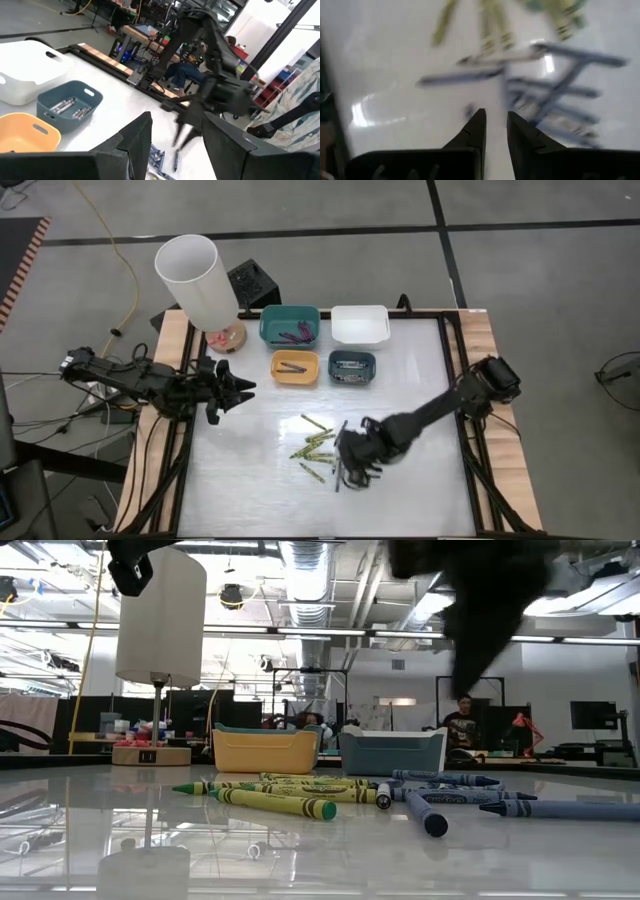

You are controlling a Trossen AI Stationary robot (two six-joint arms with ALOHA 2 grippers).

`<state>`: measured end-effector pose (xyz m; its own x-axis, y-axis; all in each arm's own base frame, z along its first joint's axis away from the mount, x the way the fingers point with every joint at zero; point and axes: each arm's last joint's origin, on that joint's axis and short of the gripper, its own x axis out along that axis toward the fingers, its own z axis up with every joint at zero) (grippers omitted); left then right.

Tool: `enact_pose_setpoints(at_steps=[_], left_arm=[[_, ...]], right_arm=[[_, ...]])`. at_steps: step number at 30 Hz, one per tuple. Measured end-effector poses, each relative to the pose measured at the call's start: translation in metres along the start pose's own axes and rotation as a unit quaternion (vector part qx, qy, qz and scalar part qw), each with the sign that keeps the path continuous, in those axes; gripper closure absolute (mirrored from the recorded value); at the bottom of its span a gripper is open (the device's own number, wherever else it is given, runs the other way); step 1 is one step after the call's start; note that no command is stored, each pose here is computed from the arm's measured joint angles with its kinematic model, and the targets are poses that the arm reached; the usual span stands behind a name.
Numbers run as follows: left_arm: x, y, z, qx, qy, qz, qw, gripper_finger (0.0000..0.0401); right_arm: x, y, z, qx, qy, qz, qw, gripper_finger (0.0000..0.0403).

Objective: Sort crayons
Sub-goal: Put the blue crayon into the yellow bin

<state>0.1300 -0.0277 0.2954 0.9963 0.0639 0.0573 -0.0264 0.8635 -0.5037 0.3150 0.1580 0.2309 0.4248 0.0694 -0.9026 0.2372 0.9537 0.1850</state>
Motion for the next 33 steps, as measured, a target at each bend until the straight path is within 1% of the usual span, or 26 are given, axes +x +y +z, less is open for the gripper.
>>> enact_pose_setpoints(at_steps=[4, 8, 11, 19, 24, 28, 33], left_arm=[[0.000, 0.000, 0.000, 0.000, 0.001, 0.001, 1.000, 0.0241], [0.000, 0.000, 0.000, 0.001, 0.002, 0.001, 1.000, 0.0241], [0.000, 0.000, -0.001, 0.001, 0.002, 0.002, 1.000, 0.0241], [0.001, 0.001, -0.001, 0.002, 0.000, 0.014, 1.000, 0.0241], [0.005, 0.001, -0.004, 0.002, 0.007, 0.022, 1.000, 0.0241], [0.009, 0.002, -0.008, -0.004, 0.016, 0.028, 0.999, 0.0241], [0.013, 0.002, -0.011, -0.004, 0.027, 0.034, 0.999, 0.0241]], right_arm=[[-0.003, 0.020, -0.020, -0.036, 0.003, 0.011, 0.999, 0.0330], [0.000, 0.026, -0.035, -0.038, 0.009, 0.007, 0.999, 0.0330], [0.005, 0.025, -0.042, -0.030, 0.014, 0.003, 0.999, 0.0330], [0.014, 0.020, -0.047, -0.027, 0.014, 0.002, 1.000, 0.0323], [0.018, 0.018, -0.043, -0.027, 0.001, 0.013, 1.000, 0.0292], [0.021, 0.013, -0.043, -0.036, 0.004, 0.007, 0.999, 0.0266], [0.027, 0.007, -0.045, -0.044, 0.004, 0.005, 0.999, 0.0253]])
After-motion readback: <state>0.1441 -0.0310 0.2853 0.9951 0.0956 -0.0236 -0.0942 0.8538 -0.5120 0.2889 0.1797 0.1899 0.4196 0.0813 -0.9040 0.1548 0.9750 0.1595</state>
